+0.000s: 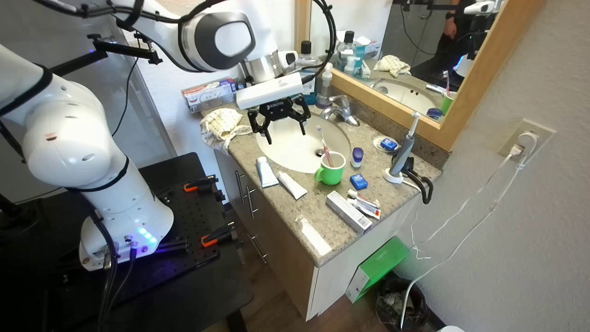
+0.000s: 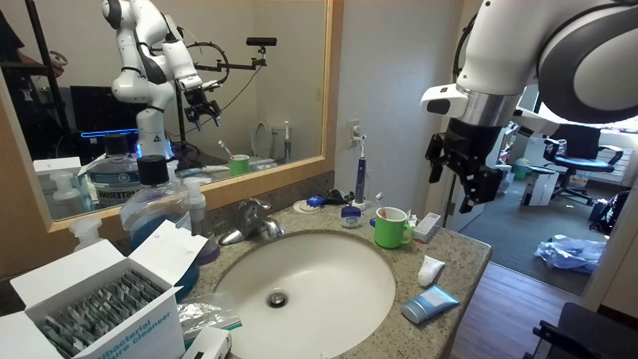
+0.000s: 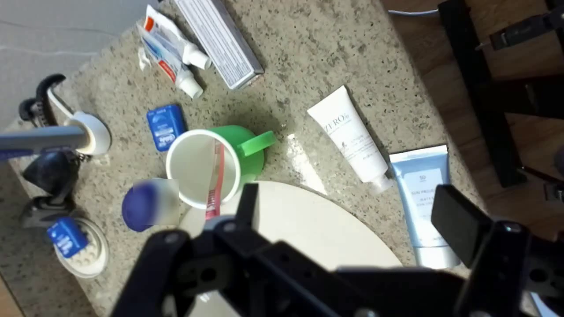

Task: Put the white tube upright

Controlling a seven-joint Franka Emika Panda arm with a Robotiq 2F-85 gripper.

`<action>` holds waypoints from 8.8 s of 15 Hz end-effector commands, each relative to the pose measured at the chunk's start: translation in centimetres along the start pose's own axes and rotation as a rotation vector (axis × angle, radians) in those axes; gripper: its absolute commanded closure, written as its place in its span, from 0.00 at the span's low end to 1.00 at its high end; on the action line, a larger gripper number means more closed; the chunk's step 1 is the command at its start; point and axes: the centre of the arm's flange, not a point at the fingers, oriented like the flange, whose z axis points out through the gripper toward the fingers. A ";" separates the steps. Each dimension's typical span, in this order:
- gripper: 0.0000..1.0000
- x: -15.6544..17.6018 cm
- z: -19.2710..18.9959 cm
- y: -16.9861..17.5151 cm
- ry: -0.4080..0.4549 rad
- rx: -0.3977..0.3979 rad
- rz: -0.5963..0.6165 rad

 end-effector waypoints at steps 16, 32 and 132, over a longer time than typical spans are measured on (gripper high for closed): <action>0.00 1.3 5.8 0.5 0.104 0.134 -0.369; 0.00 1.4 15.5 2.3 0.254 0.259 -0.583; 0.92 4.5 15.7 0.1 -0.712 0.016 -0.281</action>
